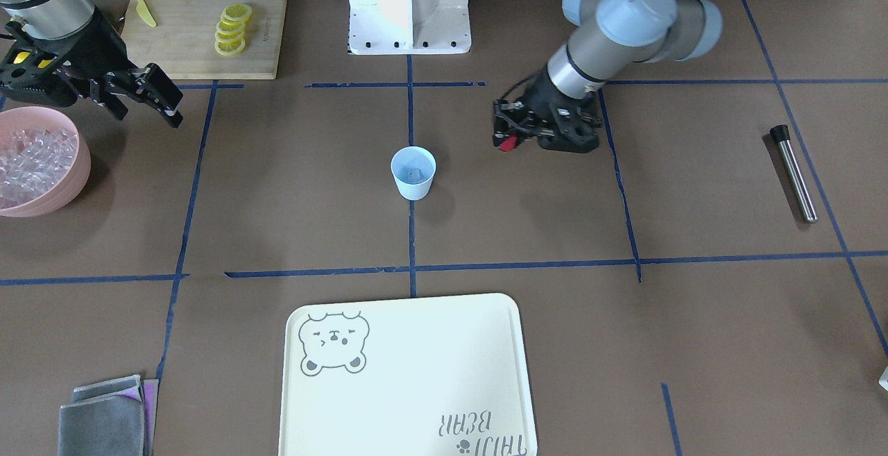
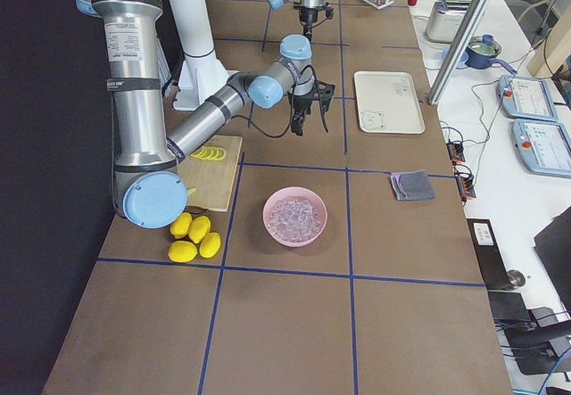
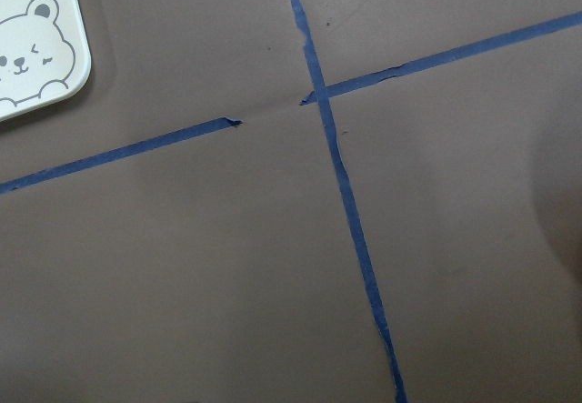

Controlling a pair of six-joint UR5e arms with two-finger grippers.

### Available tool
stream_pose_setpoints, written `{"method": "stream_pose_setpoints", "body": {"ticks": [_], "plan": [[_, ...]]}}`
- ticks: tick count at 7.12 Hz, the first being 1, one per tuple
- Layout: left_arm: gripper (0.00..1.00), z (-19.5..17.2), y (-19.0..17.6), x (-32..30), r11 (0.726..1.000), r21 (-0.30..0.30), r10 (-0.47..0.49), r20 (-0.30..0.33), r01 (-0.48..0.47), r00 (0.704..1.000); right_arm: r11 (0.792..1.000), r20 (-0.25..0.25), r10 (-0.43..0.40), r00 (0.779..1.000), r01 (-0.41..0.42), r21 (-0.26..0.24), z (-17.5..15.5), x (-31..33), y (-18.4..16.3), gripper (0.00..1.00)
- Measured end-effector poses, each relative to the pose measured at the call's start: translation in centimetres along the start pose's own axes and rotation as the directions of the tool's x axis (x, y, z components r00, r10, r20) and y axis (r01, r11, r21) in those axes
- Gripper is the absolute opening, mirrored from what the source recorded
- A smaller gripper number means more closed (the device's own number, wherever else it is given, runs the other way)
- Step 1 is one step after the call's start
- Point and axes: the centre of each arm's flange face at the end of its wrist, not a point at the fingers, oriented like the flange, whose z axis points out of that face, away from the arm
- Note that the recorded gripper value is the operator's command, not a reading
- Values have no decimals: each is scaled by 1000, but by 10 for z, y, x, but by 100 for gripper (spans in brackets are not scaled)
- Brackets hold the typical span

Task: Mash ice and strawberries in cup
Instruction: 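Carry the strawberry with the left gripper and drop it into the blue cup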

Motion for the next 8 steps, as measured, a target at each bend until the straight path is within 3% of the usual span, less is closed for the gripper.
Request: {"method": "stream_pose_setpoints", "body": {"ticks": [2, 4, 5, 6, 8], "plan": [[7, 22, 16, 53, 997, 76, -5, -28, 7, 1000, 1000, -9, 6, 1000, -6, -2, 2, 6, 0, 99], [25, 33, 9, 73, 991, 131, 0, -27, 3, 1000, 1000, -8, 5, 1000, -5, -1, 1, 5, 0, 99], [58, 34, 8, 76, 990, 143, 2, -28, 2, 1000, 1000, -7, 5, 1000, -5, -1, 1, 5, 0, 99], [79, 35, 7, 77, 989, 151, 4, -30, 1, 1000, 1000, -6, 5, 1000, -5, -1, 0, 5, 0, 99], [81, 36, 6, 76, 987, 158, 5, -31, 0, 1000, 1000, -2, 3, 1000, -3, -1, -1, 3, 0, 99]]}}
